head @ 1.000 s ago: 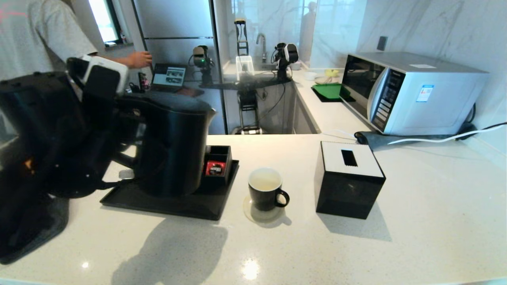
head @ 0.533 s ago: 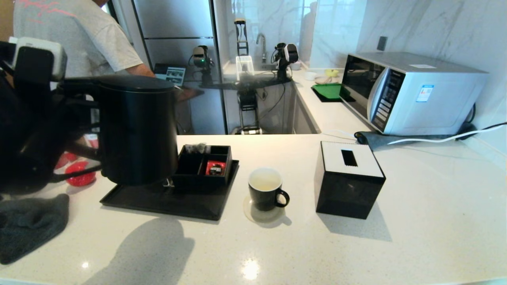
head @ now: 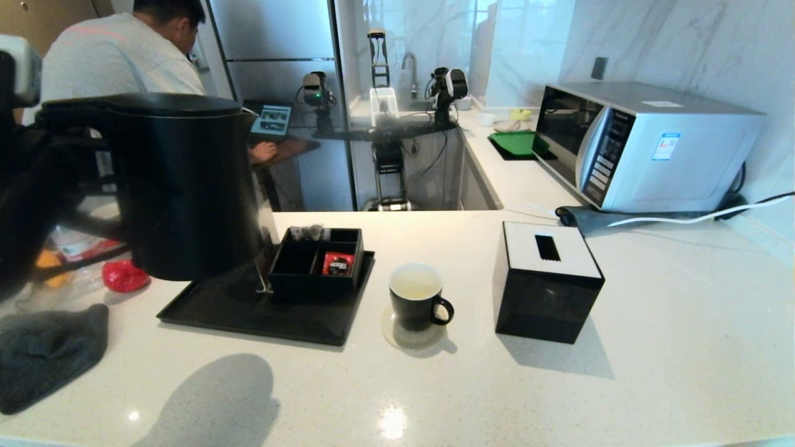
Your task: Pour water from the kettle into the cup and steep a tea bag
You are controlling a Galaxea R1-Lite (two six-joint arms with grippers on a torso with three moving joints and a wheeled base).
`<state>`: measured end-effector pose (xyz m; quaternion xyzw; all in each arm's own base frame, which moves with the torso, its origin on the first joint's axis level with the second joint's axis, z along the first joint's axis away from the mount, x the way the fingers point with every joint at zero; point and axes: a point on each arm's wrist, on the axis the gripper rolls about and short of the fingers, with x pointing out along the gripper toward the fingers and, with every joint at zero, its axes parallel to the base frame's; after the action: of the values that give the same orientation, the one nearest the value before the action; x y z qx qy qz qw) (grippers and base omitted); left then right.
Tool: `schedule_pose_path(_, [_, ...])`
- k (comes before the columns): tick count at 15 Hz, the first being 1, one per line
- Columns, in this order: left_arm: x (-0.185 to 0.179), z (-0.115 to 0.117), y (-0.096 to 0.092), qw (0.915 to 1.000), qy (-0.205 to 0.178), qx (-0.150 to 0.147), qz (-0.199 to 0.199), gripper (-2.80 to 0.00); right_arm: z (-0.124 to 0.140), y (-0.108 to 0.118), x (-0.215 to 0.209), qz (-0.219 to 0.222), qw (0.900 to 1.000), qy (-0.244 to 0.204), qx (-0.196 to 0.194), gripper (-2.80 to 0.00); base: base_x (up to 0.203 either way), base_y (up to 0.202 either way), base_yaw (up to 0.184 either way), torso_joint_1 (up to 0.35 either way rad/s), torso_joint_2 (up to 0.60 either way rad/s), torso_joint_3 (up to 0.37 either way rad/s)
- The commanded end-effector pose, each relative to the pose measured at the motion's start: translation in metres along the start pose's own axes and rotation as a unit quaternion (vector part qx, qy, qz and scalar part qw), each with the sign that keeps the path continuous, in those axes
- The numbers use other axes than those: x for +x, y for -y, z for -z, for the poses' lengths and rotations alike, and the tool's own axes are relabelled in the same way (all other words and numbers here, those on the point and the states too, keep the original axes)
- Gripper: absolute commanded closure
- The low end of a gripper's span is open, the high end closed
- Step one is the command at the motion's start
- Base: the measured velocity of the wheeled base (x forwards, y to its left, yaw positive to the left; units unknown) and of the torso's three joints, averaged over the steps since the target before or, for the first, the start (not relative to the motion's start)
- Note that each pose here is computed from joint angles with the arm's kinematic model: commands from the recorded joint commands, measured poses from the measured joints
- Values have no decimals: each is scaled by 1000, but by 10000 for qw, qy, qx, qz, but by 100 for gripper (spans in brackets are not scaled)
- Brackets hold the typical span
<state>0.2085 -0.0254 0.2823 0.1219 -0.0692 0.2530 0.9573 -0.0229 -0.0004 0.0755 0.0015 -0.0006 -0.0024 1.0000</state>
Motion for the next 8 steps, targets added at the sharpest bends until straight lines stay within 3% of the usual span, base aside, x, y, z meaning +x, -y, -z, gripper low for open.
schedule_pose_path(1, [3, -2, -16, 9993, 37, -54, -379, 0, 0, 0, 0, -1, 10000, -6, 0, 0, 0, 0, 0, 0, 0, 0])
schedule_pose_path(4, [15, 1, -40, 9962, 44, -45, -873, 0, 0, 0, 0, -1, 10000, -1, 0, 0, 0, 0, 0, 0, 0, 0])
schedule_pose_path(8, [37, 18, -68, 9931, -43, -99, -1164, 0, 0, 0, 0, -1, 10000, -6, 0, 0, 0, 0, 0, 0, 0, 0])
